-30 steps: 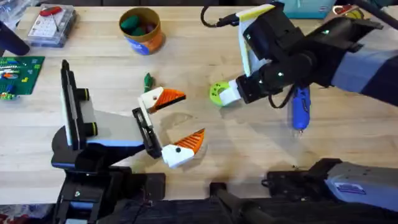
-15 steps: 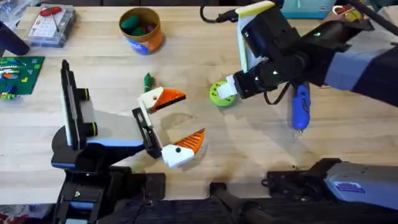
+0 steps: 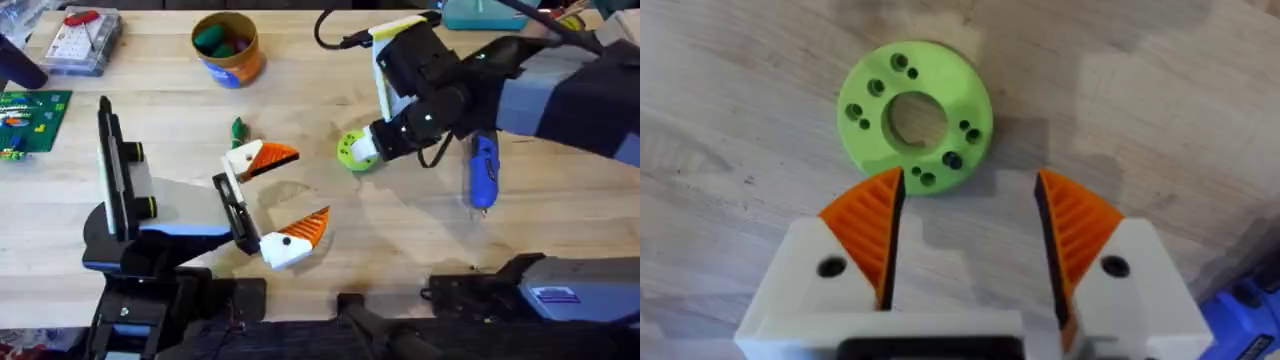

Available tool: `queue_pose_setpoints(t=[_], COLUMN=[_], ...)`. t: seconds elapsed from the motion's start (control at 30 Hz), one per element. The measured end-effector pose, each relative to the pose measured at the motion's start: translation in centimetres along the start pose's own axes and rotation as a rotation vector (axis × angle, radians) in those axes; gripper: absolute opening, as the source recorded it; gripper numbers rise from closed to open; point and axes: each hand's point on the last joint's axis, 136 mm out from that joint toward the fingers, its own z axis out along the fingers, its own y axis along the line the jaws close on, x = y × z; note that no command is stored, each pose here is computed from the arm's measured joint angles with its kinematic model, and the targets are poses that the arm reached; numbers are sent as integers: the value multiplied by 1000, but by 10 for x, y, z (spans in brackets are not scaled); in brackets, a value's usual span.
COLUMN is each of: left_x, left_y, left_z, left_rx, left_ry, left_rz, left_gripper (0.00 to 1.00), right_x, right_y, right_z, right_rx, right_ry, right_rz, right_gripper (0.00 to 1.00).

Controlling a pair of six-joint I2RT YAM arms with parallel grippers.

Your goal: Pick up the gripper from the table and insert it into the empty holder that is missing its gripper. Then pick up a screw, insert it into the mounting hole, and use the screwdriver to tighten it. Finally, clean up the table by picking up the vegetable and placing it into the bucket.

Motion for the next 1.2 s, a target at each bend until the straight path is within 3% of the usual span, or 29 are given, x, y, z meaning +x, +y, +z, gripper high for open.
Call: queue_pose_setpoints(t=[0.6,1.2], left_x=[0,0], left_y=[0,0], left_z=[0,0], left_rx=[0,-1], left_ry=[0,0], left_rz=[0,0], left_gripper=[995,995], right_x=[-12,-1], right_y=[2,1], right_z=[6,19], right_rx=[12,29], right_ry=[54,124], right_rz=[-1,10], right_gripper=[649,522])
